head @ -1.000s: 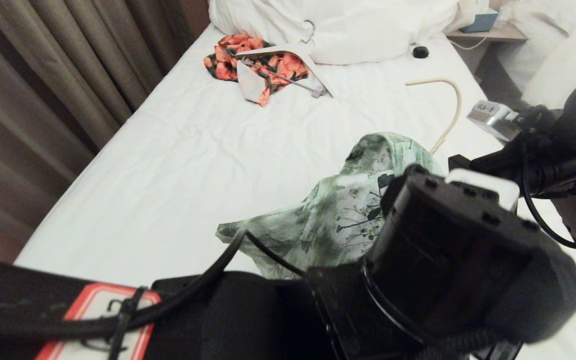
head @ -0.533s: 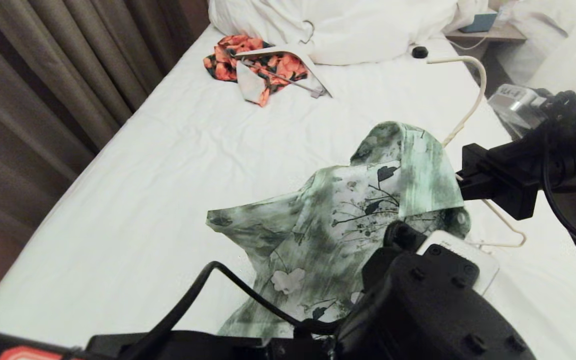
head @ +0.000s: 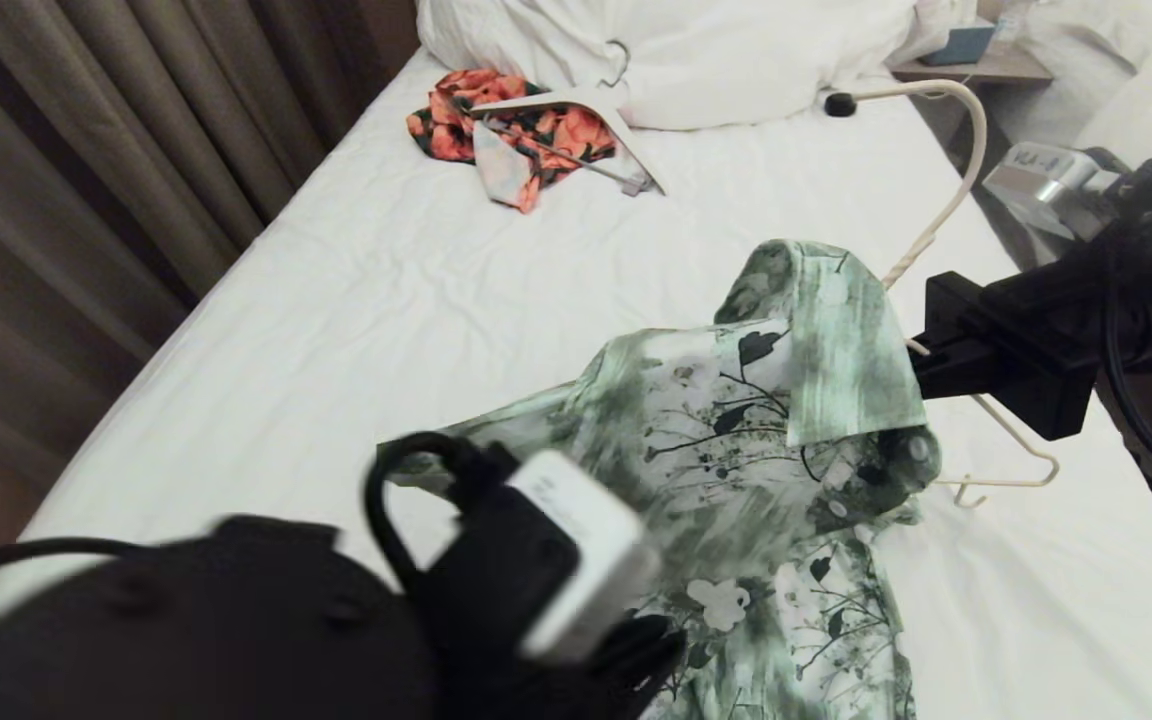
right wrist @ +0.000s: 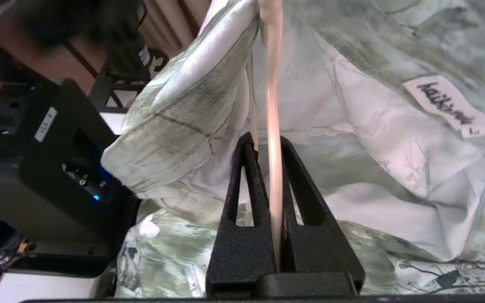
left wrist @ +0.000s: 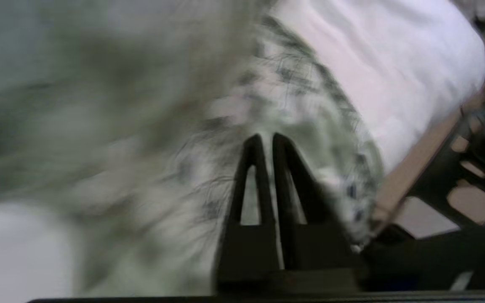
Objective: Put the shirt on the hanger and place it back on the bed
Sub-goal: Hook one side of the shirt onto the hanger
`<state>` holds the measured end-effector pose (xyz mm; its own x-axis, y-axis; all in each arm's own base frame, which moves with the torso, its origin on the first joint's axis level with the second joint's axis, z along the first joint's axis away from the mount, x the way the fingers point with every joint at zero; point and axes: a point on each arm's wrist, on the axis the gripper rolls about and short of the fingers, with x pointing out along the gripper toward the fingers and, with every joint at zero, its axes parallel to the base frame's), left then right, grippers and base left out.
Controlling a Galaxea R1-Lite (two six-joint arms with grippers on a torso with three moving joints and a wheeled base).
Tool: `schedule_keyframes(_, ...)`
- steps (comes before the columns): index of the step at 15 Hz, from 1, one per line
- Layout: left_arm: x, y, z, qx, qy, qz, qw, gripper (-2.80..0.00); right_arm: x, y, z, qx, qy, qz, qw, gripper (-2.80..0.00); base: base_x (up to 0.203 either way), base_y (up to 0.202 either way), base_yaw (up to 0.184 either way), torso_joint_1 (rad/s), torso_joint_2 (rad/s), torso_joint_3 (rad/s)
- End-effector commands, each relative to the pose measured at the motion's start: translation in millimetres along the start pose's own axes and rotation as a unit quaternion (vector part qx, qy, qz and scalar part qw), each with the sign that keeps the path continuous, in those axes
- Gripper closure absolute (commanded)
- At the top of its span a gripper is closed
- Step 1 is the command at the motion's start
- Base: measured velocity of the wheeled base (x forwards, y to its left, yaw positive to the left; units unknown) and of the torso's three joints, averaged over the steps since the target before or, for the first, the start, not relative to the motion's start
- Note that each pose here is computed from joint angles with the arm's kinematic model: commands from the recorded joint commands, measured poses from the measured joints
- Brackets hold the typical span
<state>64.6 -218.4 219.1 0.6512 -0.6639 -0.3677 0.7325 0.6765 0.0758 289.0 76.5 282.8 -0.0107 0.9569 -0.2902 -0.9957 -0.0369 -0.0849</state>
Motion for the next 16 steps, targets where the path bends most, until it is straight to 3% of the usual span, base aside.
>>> schedule_keyframes(1,-52.6,40.1,2.9,-0.044,-0.068,0.016,0.9966,0.0,2.4,8.4,6.9,-0.01,-0.003,0.008,1.0,0.0,0.0,0.0,0.0,0.0,0.0,0.0)
schedule_keyframes(3,-91.9,70.9,-1.4,-0.061,-0.114,0.031,0.9912,0.0,14.8,12.4,13.7,-0.014,0.003,0.026,1.0,0.0,0.0,0.0,0.0,0.0,0.0,0.0)
schedule_keyframes(5,-115.6,85.7,-9.1,-0.047,-0.112,0.029,0.9922,0.0,26.5,16.6,18.6,-0.021,0.024,0.034,0.999,0.0,0.0,0.0,0.0,0.0,0.0,0.0)
schedule_keyframes(8,-126.3,88.5,8.8,-0.025,-0.124,0.016,0.9918,0.0,33.2,17.8,25.8,-0.036,0.022,0.043,0.998,0.0,0.0,0.0,0.0,0.0,0.0,0.0)
schedule_keyframes(12,-105.7,81.4,29.5,0.002,-0.103,-0.006,0.9946,0.0,38.7,25.0,32.5,-0.048,0.018,0.056,0.997,0.0,0.0,0.0,0.0,0.0,0.0,0.0)
schedule_keyframes(16,-94.6,77.0,49.5,0.029,-0.108,-0.02,0.9935,0.0,43.1,28.5,39.5,-0.062,0.014,0.063,0.996,0.0,0.0,0.0,0.0,0.0,0.0,0.0)
